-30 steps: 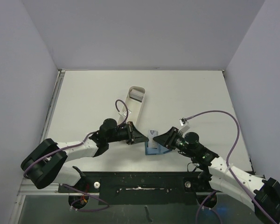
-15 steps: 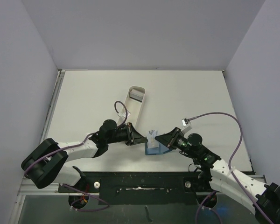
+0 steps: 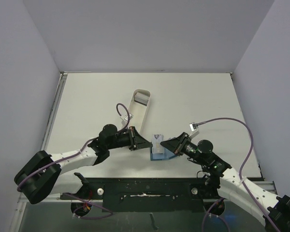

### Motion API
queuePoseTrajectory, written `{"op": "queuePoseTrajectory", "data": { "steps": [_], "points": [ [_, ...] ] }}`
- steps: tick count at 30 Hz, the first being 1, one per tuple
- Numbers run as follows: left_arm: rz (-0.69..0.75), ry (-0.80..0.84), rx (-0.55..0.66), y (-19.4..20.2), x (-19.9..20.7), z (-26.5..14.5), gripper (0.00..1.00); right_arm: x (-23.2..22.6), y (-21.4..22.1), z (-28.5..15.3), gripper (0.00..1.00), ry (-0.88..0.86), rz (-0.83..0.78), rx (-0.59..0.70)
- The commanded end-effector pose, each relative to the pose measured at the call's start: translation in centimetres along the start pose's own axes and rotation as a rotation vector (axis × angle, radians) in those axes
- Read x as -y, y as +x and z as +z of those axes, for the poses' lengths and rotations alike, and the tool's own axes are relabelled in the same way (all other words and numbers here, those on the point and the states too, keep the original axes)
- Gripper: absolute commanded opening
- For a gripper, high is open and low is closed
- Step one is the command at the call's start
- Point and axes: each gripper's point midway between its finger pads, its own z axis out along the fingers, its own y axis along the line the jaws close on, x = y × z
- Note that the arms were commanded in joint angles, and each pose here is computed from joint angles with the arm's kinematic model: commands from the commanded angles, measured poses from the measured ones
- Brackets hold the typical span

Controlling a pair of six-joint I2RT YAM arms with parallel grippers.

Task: Put the credit cards into the card holder
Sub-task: Pick up the credit card from the storage box.

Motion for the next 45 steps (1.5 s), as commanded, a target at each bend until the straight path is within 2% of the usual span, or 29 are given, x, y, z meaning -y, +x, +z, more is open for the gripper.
{"op": "queuePoseTrajectory", "data": {
  "steps": [1, 6, 30, 42, 45],
  "points": [
    [0.069, 0.086, 0.021, -0.4, 2.7, -0.9, 0.0, -0.2, 0.2, -0.3, 0.1, -0.031, -0.013, -0.008],
    [0.086, 0.101, 0.015, -0.2, 3.3, -1.3, 0.0, -0.9, 0.3, -0.6, 0.07, -0.071, -0.019, -0.016],
    [0.095, 0.197, -0.02, 0.2, 5.6, -2.4, 0.0, -2.7, 0.6, -1.5, 0.09, -0.162, -0.052, -0.048],
    [0.091, 0.206, -0.005, 0.0, 6.1, -2.8, 0.0, -2.6, 0.5, -1.7, 0.1, -0.15, -0.056, -0.055],
    [0.093, 0.21, -0.002, 0.0, 6.2, -2.9, 0.0, -3.0, 0.4, -1.9, 0.07, -0.167, -0.064, -0.053]
  ]
}}
